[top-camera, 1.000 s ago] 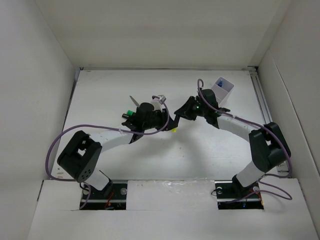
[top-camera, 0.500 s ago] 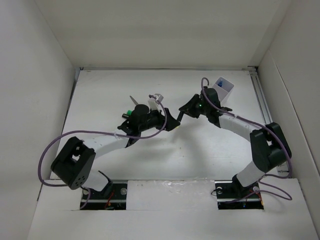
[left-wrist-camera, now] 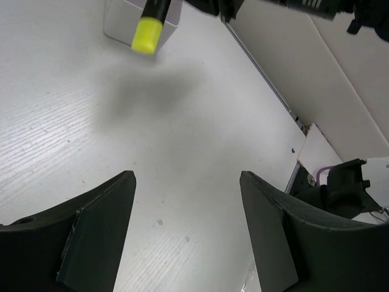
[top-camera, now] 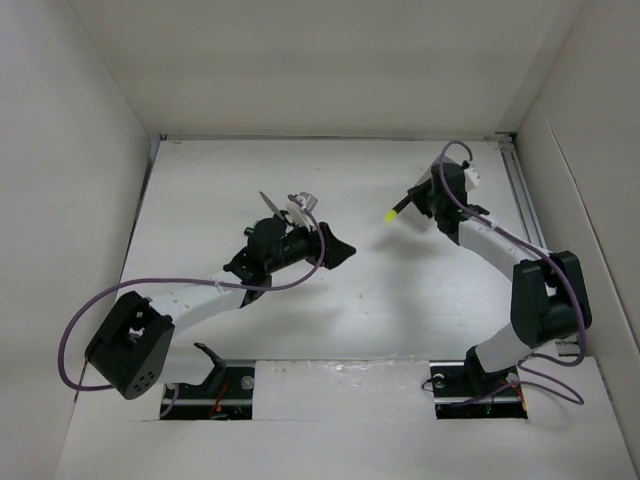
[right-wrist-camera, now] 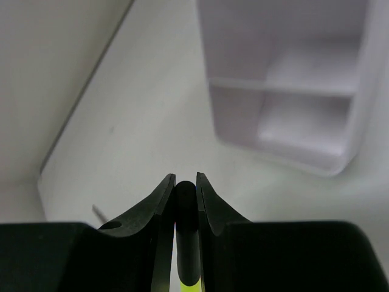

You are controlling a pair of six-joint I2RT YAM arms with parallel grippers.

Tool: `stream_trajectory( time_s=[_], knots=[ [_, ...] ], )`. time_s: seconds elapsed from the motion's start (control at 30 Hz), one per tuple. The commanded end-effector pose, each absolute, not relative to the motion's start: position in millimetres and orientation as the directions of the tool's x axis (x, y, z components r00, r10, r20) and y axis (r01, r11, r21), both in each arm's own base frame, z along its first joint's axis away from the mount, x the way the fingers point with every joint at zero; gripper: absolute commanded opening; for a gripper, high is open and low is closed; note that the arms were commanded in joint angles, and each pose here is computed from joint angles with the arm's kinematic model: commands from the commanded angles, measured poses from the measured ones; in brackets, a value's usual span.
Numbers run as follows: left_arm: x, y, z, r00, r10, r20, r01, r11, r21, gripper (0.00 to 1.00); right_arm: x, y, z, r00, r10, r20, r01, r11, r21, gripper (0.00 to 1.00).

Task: Sort the stationery into containers
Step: Place the stationery in the storage box.

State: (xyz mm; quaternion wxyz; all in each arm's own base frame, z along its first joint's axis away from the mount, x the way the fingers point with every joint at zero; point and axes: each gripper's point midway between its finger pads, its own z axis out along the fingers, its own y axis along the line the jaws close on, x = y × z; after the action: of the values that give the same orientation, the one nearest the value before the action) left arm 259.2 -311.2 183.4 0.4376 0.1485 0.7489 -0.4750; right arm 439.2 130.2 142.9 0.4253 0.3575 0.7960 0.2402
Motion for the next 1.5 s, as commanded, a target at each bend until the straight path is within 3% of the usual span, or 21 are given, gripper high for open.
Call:
stream_trajectory(
  time_s=[0.0,0.13,0.37,0.67,1.03,1.4,1.47],
  knots=[
    [246.9,-315.7,211.0,-0.534,-0.215,-0.818,0.706,0.419,-0.571,0.66,466.5,53.2,211.6,0.009,0.781,-0.625,0.459,0.552,0.696,0.0],
    [243.1,-315.9,220.4,-0.535,-0.232,-0.812,0.711,0.395,-0.581,0.66,470.1,-11.2,228.4,0.241,0.671,-0.701,0.601,0.464,0.651,0.0],
    [226.9,-325.2,223.8,-0.589,-0.207,-0.782,0.725,0.294,-0.623,0.66,482.2,-41.0,246.2,0.34,0.52,-0.783,0.702,0.414,0.579,0.0],
    [229.8,-324.2,213.1,-0.666,-0.204,-0.718,0.684,0.215,-0.697,0.64,487.6,-40.6,245.1,0.28,0.342,-0.897,0.808,0.42,0.413,0.0],
    [254.6,-300.9,215.1,-0.597,-0.292,-0.747,0.624,0.416,-0.662,0.64,503.8,-1.6,219.8,0.212,0.28,-0.936,0.826,0.461,0.325,0.0],
    [256.3,-300.3,206.3,-0.607,-0.278,-0.745,0.611,0.436,-0.661,0.63,516.5,11.1,209.3,0.163,0.195,-0.967,0.859,0.453,0.236,0.01],
    [260.8,-299.8,204.2,-0.607,-0.284,-0.742,0.596,0.454,-0.662,0.63,516.1,10.3,205.9,0.158,0.185,-0.97,0.865,0.448,0.227,0.1]
  ],
)
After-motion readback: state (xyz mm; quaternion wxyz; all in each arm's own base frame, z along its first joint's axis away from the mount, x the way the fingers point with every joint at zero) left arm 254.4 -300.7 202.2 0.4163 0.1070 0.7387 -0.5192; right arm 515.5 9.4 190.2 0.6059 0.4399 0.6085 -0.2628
